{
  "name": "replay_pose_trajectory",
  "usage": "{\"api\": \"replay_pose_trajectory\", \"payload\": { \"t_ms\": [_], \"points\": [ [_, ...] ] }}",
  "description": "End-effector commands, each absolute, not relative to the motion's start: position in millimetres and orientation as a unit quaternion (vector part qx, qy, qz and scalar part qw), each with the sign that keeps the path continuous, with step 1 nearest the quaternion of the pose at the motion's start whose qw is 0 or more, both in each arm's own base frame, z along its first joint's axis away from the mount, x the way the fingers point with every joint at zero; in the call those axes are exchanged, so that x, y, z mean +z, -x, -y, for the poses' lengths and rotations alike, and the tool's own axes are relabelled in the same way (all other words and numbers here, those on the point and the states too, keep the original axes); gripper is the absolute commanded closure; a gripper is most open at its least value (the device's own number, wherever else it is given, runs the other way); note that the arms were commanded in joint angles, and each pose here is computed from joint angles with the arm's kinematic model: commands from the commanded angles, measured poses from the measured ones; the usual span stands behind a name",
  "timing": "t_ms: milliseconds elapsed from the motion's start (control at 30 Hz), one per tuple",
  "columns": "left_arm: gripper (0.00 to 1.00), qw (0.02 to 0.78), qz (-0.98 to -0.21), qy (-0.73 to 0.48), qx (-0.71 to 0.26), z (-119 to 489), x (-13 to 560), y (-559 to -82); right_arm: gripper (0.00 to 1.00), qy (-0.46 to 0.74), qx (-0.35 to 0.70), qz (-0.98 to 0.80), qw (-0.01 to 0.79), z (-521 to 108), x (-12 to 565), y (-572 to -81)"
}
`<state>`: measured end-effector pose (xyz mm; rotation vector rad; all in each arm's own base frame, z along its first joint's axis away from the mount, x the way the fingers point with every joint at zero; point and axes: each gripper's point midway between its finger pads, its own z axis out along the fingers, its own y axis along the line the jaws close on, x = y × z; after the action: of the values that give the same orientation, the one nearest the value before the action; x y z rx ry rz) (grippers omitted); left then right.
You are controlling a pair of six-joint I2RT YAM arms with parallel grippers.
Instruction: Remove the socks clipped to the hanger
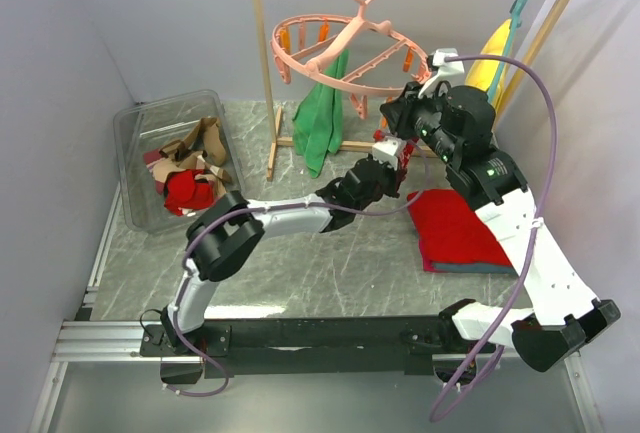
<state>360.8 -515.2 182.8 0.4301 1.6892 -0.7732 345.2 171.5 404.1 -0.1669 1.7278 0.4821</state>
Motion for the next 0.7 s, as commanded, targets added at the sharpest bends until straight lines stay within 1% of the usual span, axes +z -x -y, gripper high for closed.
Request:
{"api": "replay_pose_trajectory", "payload": {
  "t_ms": [0, 67, 133, 167, 233, 267, 333, 367, 467, 533, 633, 667],
  "points": [
    [0.99, 0.562, -0.702, -0.202, -0.388, 516, 236, -323, 0.86, 0.068, 0.222, -0.75, 0.619, -171, 425, -333],
    [0.99, 0.561, -0.698, -0.204, -0.395, 512, 250, -310, 0.84, 0.068, 0.219, -0.758, 0.61, -171, 421, -332],
    [0.99, 0.549, -0.702, -0.211, -0.401, 509, 247, -297, 0.83, 0.067, 0.223, -0.759, 0.607, -172, 423, -331],
    [0.99, 0.551, -0.697, -0.209, -0.409, 504, 259, -291, 0.82, 0.067, 0.225, -0.762, 0.604, -172, 423, -329],
    [0.99, 0.537, -0.702, -0.216, -0.415, 500, 256, -278, 0.8, 0.065, 0.231, -0.763, 0.6, -175, 426, -330],
    [0.99, 0.539, -0.697, -0.215, -0.421, 496, 266, -273, 0.76, 0.067, 0.234, -0.769, 0.591, -177, 424, -328],
    [0.99, 0.528, -0.702, -0.217, -0.426, 492, 262, -263, 0.71, 0.063, 0.24, -0.774, 0.582, -178, 426, -328],
    [0.99, 0.527, -0.699, -0.218, -0.432, 489, 269, -259, 0.66, 0.062, 0.244, -0.776, 0.578, -180, 427, -327],
    [0.99, 0.514, -0.699, -0.223, -0.444, 486, 274, -247, 0.57, 0.055, 0.249, -0.779, 0.572, -181, 429, -324],
    [0.99, 0.503, -0.705, -0.22, -0.45, 485, 272, -240, 0.55, 0.054, 0.252, -0.778, 0.574, -180, 433, -321],
    [0.99, 0.48, -0.705, -0.219, -0.474, 484, 271, -227, 0.47, 0.054, 0.251, -0.779, 0.573, -178, 435, -314],
    [0.99, 0.477, -0.702, -0.217, -0.483, 484, 273, -223, 0.42, 0.054, 0.249, -0.781, 0.57, -177, 433, -312]
  ]
}}
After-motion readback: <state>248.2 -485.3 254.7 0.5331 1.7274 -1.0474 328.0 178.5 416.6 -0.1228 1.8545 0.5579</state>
